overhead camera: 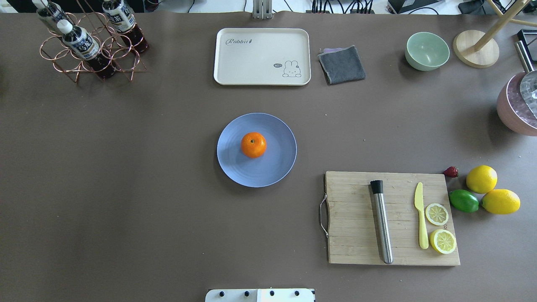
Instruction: Pick orange to plate
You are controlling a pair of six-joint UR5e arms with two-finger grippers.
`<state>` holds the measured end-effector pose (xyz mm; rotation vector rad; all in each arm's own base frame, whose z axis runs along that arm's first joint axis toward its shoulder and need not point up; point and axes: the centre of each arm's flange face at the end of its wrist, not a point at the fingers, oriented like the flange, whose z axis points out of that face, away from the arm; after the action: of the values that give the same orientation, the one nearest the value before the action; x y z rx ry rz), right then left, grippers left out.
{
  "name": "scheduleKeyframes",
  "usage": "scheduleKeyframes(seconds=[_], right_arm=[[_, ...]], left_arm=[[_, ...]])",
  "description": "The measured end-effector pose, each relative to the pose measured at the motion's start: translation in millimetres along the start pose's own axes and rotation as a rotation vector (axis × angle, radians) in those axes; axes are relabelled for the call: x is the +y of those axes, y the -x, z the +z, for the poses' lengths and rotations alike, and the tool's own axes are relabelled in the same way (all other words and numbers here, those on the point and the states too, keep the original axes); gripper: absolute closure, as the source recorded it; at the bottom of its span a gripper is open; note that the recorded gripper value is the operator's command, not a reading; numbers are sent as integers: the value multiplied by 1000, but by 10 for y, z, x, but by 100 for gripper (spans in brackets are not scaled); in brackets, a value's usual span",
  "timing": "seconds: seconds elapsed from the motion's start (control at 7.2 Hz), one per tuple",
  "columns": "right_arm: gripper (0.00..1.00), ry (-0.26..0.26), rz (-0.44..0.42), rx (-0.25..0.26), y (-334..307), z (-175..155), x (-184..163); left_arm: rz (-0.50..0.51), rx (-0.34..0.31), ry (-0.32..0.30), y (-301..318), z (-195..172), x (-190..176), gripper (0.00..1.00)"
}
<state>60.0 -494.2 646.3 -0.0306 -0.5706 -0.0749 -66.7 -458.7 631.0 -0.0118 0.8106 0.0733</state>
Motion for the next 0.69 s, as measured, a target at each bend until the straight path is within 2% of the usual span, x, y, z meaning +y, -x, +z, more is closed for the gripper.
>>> scheduleKeyframes(seconds=[0.28, 0.69], right_arm=[[0, 4, 30, -26, -134, 39, 70], [0, -12, 27, -69, -77, -25, 48]], left_arm=[[1, 2, 0, -2, 1, -6, 2], [2, 3, -6, -27, -32, -47, 2]])
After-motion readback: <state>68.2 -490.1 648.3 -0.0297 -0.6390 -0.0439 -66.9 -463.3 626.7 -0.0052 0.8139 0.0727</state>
